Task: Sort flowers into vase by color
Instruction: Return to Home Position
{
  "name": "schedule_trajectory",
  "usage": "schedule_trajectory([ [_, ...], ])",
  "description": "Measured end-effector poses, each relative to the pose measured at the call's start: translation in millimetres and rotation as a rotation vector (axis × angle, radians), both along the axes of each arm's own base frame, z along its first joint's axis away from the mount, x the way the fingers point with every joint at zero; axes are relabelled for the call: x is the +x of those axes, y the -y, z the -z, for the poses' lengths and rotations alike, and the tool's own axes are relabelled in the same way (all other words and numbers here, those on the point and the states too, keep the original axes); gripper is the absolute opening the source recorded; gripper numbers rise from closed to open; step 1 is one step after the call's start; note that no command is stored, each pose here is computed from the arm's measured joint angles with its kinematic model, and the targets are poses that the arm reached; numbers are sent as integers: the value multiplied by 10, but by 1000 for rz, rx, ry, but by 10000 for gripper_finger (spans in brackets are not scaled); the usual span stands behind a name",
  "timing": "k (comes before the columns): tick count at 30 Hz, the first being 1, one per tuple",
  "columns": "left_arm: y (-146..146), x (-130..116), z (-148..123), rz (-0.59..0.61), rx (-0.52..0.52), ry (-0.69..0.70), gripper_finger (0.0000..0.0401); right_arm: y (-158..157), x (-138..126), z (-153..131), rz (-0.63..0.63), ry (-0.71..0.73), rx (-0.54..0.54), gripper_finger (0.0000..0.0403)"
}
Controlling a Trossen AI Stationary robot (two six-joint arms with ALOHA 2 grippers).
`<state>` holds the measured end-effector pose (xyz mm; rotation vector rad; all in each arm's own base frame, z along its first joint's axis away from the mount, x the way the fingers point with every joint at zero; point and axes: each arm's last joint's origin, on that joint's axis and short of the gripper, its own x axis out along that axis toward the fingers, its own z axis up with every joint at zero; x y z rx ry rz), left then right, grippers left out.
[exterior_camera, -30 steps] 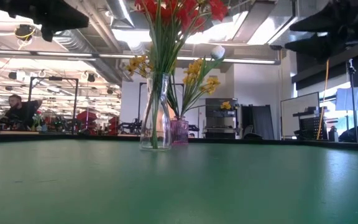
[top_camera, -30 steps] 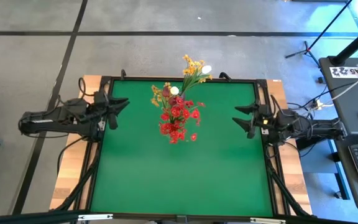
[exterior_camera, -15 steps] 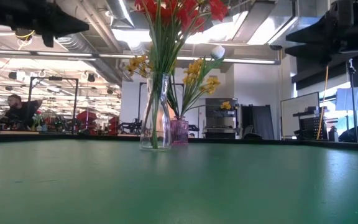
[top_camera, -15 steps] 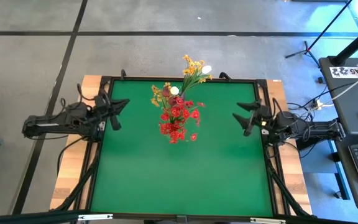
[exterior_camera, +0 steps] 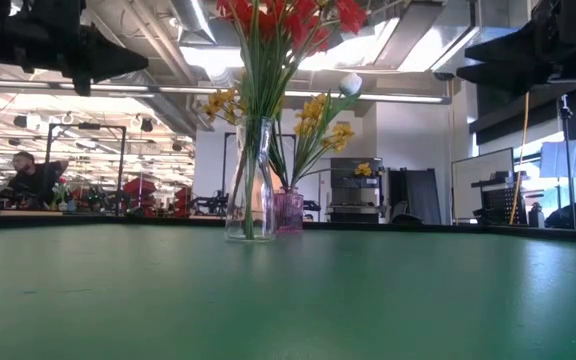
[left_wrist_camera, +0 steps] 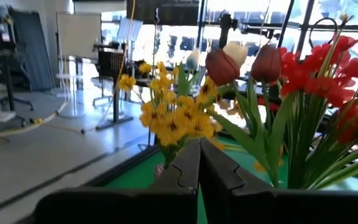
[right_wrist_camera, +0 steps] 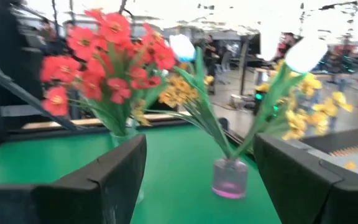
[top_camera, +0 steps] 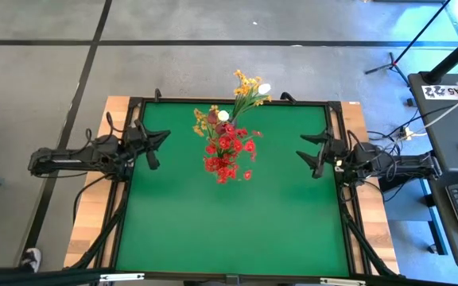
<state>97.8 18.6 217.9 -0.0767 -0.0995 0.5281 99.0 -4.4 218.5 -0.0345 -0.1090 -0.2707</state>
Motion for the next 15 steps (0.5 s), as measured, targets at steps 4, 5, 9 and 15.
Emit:
schedule_trajectory([
  [4,-2,10,60,-5,-17,-13,1,-11,14,37,-38,18,-4,293],
  [5,-6,12,81,-17,-29,-9,1,-11,20,69,-36,12,-4,293],
  [9,-21,12,123,-76,-76,33,1,1,38,218,8,-11,9,293],
  [15,-24,33,274,-79,-134,32,1,3,35,403,13,-23,28,293],
])
